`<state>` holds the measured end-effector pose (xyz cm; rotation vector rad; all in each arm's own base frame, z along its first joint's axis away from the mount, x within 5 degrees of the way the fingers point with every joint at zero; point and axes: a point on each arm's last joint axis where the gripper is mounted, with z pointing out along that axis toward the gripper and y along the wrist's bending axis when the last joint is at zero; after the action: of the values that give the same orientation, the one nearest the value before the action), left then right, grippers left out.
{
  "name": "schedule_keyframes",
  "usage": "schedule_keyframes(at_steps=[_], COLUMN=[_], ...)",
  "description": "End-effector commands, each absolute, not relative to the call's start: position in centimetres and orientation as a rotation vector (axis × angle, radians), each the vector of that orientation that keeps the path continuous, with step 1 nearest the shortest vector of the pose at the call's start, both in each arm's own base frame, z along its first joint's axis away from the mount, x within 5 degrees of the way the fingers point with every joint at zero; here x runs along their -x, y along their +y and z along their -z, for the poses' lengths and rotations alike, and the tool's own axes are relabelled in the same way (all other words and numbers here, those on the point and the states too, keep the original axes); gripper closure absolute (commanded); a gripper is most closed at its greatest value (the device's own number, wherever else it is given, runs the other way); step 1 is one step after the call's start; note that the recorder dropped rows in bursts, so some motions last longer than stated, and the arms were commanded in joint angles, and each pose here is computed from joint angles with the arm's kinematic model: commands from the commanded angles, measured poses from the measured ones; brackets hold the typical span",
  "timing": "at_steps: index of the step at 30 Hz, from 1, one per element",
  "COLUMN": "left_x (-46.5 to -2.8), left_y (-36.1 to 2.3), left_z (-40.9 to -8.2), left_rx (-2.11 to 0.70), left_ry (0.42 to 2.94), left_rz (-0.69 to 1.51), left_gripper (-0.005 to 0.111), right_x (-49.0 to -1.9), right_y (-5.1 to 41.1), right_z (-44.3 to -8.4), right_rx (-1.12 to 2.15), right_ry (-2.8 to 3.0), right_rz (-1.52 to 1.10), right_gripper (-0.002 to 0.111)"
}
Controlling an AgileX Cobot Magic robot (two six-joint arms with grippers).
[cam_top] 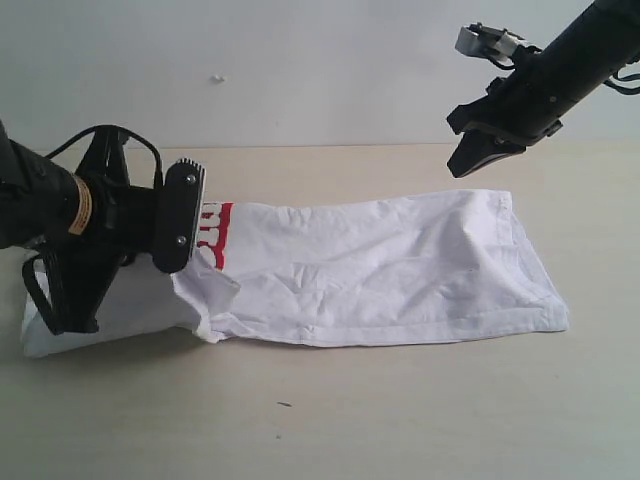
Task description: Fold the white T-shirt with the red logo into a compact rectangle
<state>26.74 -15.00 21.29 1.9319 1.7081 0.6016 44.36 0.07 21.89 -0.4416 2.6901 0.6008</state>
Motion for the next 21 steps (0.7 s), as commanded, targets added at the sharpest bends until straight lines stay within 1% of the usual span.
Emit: schedule_keyframes(at_steps=[1,3,5,7,9,11,16,19,21], left_x=[-29.4,-30.3,-30.9,-31.7,-32.2,-32.5,-33.2,-33.3,-33.2], left_y=[-14.0,-13.7,-13.5,-13.2,-13.0,-12.8,-12.4,-12.7,-12.7], left_z=[-21.1,-20.8,-20.6,-20.0,-18.9,-17.9,-16.3,-16.4,-17.1], left_rx=[-1.827,-1.786,-1.747,-1.718,-1.719,-1.735,-1.73,-1.708,-1.692], left_ry=[1.593,1.569,1.533,1.519,1.533,1.554,1.561,1.53,1.509], left_rz=[-0.557,-0.527,-0.494,-0.464,-0.445,-0.435,-0.399,-0.38,-0.385], left_gripper=[0.106,0.097,0.085,0.067,0.053,0.047,0.048,0.048,0.048], right_x=[-44.4,-44.4,-44.4,-44.5,-44.5,-44.5,-44.6,-44.6,-44.6], right_y=[0.2,0.2,0.2,0.2,0.2,0.2,0.2,0.1,0.1], right_z=[-22.1,-22.1,-22.1,-22.1,-22.1,-22.1,-22.1,-22.1,-22.1], right_rx=[0.465,0.469,0.469,0.467,0.466,0.477,0.472,0.471,0.471], right_ry=[2.665,2.662,2.658,2.656,2.654,2.651,2.645,2.644,2.644], right_rz=[-0.588,-0.585,-0.581,-0.578,-0.576,-0.574,-0.566,-0.565,-0.565], right_gripper=[0.105,0.105,0.105,0.105,0.105,0.105,0.105,0.105,0.105])
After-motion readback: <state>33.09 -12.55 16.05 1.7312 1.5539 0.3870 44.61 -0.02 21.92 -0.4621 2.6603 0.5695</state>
